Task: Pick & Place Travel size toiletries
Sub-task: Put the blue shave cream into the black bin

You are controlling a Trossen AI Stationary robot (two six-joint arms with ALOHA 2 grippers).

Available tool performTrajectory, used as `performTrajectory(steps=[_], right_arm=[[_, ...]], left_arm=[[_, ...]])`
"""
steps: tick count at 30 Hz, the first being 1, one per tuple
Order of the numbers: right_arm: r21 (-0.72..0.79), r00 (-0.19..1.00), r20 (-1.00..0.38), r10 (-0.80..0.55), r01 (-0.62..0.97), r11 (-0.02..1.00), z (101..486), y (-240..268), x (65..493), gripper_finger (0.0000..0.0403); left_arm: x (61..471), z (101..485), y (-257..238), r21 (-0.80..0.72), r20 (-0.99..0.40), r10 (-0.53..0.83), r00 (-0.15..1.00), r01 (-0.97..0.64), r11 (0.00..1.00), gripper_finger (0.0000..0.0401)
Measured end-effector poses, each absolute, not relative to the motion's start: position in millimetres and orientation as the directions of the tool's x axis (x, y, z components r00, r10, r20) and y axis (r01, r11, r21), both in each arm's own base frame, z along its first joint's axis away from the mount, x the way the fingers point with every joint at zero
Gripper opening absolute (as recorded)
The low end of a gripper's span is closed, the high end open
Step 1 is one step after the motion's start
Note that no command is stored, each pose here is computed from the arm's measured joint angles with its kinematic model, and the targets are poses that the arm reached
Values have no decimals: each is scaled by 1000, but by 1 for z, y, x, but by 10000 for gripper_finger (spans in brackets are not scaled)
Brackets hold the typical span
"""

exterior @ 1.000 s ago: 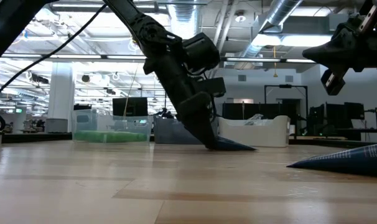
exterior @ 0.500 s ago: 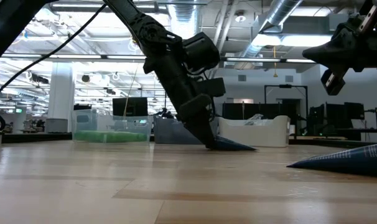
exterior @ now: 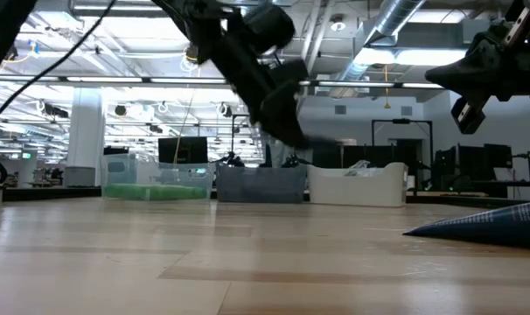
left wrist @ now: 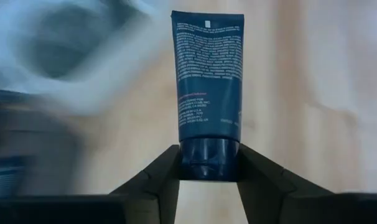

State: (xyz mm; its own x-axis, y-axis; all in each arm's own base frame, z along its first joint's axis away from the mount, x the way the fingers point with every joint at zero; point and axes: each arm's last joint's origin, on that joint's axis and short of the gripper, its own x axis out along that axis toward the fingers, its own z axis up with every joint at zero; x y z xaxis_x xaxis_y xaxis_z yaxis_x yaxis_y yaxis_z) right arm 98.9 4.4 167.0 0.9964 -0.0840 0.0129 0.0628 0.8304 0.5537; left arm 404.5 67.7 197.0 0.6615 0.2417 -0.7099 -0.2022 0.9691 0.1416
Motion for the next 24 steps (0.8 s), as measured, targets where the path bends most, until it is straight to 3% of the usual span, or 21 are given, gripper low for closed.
performTrajectory(steps=[4, 11, 16, 24], right_arm=[[554, 996, 13, -84, 63, 830, 167, 4, 99, 0], [554, 996, 13, -84, 63, 830, 167, 4, 99, 0], [554, 996, 13, -84, 63, 830, 167, 4, 99, 0], [554, 996, 14, -84, 62, 830, 167, 4, 99, 0]], left_arm=[[389, 228, 99, 204, -640, 394, 660, -349, 915, 130], [356, 246, 166, 225, -618, 519, 591, -499, 837, 130], [340, 235, 198, 156, -678, 460, 573, -499, 852, 131], [339, 211, 208, 135, -749, 381, 543, -438, 889, 141]])
